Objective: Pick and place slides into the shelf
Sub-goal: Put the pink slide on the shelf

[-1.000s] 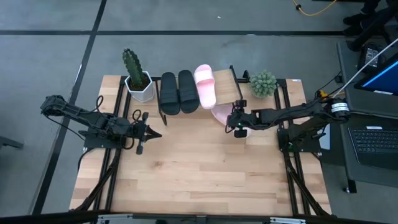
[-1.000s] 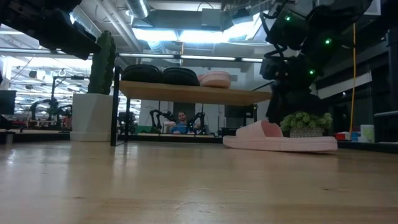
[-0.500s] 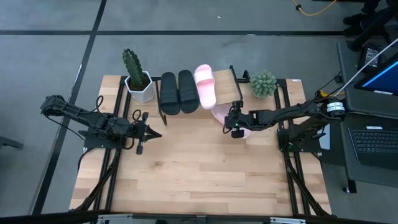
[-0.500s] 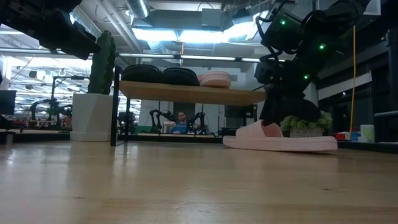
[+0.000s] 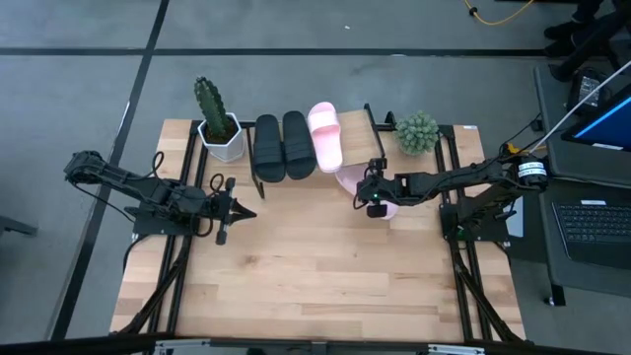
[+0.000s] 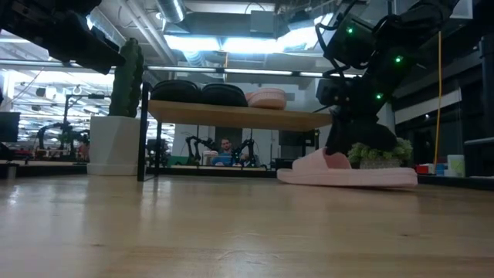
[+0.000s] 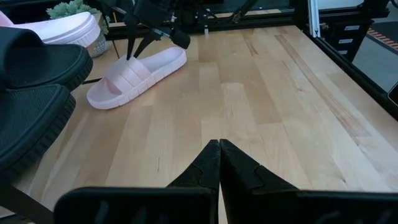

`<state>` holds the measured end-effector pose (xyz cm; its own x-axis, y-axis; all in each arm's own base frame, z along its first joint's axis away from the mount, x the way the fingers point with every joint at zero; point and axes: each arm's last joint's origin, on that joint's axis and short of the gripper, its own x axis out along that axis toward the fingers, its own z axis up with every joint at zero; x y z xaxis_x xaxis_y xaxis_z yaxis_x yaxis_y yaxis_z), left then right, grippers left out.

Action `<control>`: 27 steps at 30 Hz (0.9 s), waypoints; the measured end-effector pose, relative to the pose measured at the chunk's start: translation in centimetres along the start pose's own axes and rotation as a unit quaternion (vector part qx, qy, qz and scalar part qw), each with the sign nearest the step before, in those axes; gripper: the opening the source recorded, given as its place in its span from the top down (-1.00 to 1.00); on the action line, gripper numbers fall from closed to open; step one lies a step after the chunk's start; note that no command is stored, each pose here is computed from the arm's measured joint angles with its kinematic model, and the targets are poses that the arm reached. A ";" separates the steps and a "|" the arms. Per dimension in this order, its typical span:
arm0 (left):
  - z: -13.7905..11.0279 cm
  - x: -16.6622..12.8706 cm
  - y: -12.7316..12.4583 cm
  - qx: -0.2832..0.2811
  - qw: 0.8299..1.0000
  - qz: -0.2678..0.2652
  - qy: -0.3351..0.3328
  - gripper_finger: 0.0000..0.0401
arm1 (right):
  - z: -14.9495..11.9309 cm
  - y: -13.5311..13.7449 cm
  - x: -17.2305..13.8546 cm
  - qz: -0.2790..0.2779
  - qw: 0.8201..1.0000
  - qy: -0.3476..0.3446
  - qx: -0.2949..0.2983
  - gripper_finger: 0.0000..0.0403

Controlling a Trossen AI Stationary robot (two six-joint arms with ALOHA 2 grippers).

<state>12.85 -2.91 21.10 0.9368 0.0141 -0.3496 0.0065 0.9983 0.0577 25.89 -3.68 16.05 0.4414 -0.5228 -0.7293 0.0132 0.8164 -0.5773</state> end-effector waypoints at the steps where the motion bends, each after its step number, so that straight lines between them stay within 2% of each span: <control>1: 0.0 0.0 0.0 0.000 1.000 0.000 0.000 1.00 | 0.0 0.0 0.0 0.000 1.000 0.000 0.004 0.88; 3: 0.0 0.0 0.0 0.000 1.000 0.000 0.000 1.00 | 0.0 0.0 0.0 0.000 1.000 0.000 0.016 0.95; 11: 0.0 0.0 0.0 0.002 1.000 0.000 0.000 1.00 | 0.3 0.1 -0.2 0.016 0.997 -0.008 0.080 0.97; 17: 0.0 0.0 0.0 0.002 1.000 0.000 0.000 1.00 | 2.5 -0.5 -1.6 0.022 0.996 -0.035 0.080 0.97; 27: 0.0 0.0 0.0 0.002 1.000 0.000 0.000 1.00 | 5.4 -0.7 -4.8 0.042 0.995 -0.037 0.087 0.98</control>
<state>12.85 -2.92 21.10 0.9366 0.0139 -0.3502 0.0080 0.9981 0.0611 28.62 -0.46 21.96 0.5129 -0.4366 -0.7391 0.1251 0.8898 -0.4388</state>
